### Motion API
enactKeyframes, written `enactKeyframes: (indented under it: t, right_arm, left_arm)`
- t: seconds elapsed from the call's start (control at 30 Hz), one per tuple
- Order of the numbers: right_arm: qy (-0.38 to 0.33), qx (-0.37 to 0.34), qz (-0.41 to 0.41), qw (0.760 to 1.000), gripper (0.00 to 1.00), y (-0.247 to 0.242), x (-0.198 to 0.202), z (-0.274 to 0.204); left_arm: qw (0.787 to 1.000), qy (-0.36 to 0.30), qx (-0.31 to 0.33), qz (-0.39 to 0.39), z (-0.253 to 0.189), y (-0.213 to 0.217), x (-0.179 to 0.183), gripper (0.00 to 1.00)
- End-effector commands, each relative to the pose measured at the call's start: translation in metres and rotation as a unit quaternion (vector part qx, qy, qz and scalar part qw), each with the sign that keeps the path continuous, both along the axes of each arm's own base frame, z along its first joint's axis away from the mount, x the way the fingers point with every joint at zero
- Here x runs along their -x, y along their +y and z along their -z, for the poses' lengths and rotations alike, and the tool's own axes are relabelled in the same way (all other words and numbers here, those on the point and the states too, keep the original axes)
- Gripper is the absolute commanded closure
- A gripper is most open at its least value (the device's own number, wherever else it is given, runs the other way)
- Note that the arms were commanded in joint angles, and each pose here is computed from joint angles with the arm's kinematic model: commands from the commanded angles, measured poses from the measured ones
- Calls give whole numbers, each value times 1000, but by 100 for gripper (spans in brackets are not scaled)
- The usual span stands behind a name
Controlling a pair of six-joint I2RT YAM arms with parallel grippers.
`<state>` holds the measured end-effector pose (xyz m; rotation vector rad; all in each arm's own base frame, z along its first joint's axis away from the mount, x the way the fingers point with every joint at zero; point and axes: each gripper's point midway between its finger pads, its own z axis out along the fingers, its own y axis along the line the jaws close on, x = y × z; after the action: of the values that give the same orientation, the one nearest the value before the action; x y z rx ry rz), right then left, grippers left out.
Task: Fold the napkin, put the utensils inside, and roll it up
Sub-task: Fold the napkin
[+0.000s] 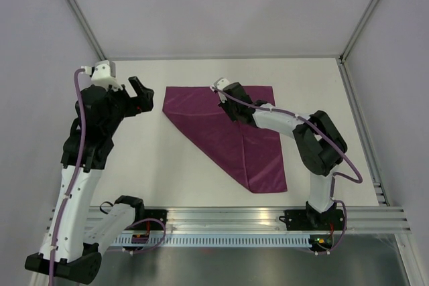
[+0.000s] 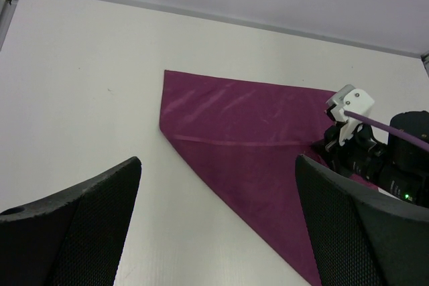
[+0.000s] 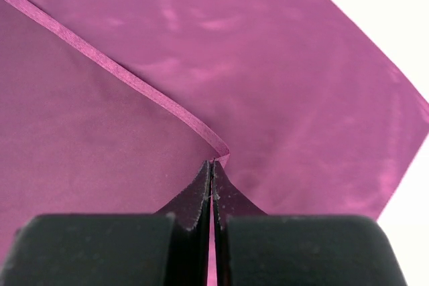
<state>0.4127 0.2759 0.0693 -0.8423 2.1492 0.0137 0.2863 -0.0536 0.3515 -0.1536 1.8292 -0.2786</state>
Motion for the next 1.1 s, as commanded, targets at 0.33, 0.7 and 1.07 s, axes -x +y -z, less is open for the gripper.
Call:
enactKeyframes:
  t: [0.33,0.7,1.07]
  right_arm:
    - [-33,4,72,997,100,-56,-50,-17]
    - [-35,11,109,993,100,-82,-81,-14]
    - [-36,13,132,991,99,-102,-98,-10]
  left_arm:
    - [999,-18,17,21,-6,-11,-10,0]
    - [999,-11,17,25,1,-14,-19,0]
    - [999,-5,19,27,7,-17,-23,0]
